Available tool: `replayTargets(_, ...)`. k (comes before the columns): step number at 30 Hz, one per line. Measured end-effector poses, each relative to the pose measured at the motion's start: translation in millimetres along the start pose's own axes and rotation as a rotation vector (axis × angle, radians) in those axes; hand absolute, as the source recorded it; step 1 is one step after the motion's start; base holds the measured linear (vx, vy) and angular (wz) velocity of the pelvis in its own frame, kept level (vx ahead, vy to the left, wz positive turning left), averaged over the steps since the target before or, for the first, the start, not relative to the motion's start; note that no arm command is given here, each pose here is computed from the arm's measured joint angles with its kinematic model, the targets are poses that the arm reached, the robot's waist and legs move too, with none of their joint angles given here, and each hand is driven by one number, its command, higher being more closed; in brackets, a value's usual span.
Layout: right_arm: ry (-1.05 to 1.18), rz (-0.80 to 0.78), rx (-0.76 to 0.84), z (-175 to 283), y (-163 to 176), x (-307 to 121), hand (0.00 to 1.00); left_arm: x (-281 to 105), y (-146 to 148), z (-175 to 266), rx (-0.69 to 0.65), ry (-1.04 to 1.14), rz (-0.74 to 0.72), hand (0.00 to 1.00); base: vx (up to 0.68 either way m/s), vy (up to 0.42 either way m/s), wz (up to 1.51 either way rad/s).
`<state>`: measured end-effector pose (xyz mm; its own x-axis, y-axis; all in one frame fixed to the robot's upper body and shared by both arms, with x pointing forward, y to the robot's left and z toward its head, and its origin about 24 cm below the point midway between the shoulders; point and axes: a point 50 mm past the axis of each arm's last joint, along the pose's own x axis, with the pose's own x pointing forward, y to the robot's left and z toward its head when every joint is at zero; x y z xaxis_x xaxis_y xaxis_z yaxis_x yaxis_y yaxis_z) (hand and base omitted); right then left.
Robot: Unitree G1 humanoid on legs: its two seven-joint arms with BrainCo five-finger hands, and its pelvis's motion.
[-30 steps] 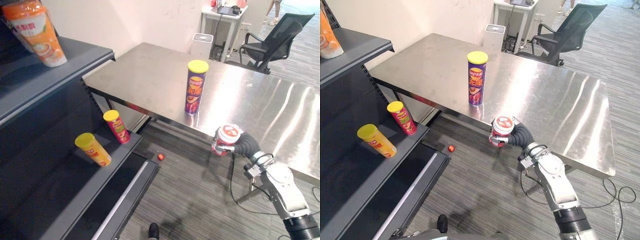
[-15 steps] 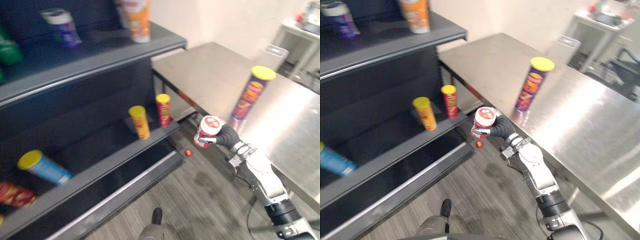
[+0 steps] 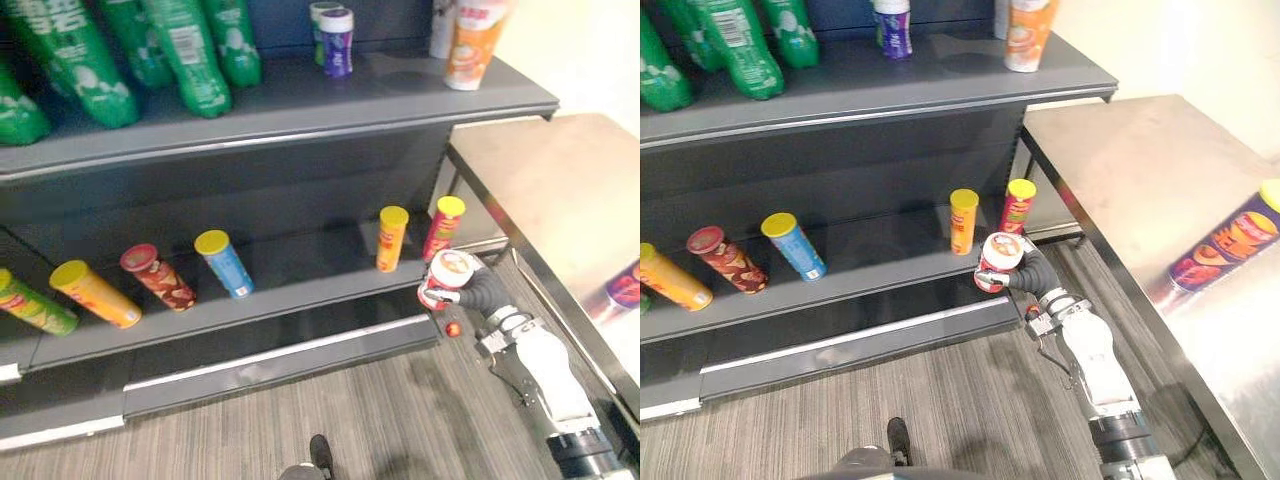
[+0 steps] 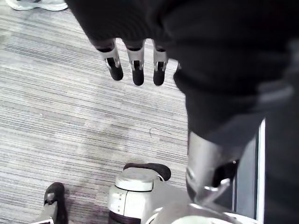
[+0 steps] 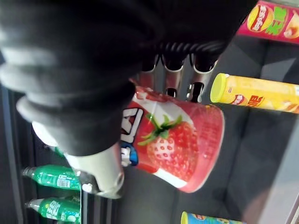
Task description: Put the gum and the chips on the shelf.
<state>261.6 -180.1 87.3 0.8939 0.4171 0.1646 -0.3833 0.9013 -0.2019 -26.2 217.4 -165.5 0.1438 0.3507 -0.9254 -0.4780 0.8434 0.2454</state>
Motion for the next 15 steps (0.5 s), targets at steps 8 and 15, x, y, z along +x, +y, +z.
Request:
replayTargets(8,0.031,-0.022,-0.017,-8.3,-1.9,-16.1,1.00,2.5,-1.1,12.2,0.059,-0.045,-0.031,0.00,0.02,0.092,0.42)
replayTargets(15,0.003,-0.007,-0.014,-5.0,4.9,-15.0,1.00,12.4,-0.3,59.3,0.082,-0.130,-0.048,0.00,0.07,-0.019,1.08)
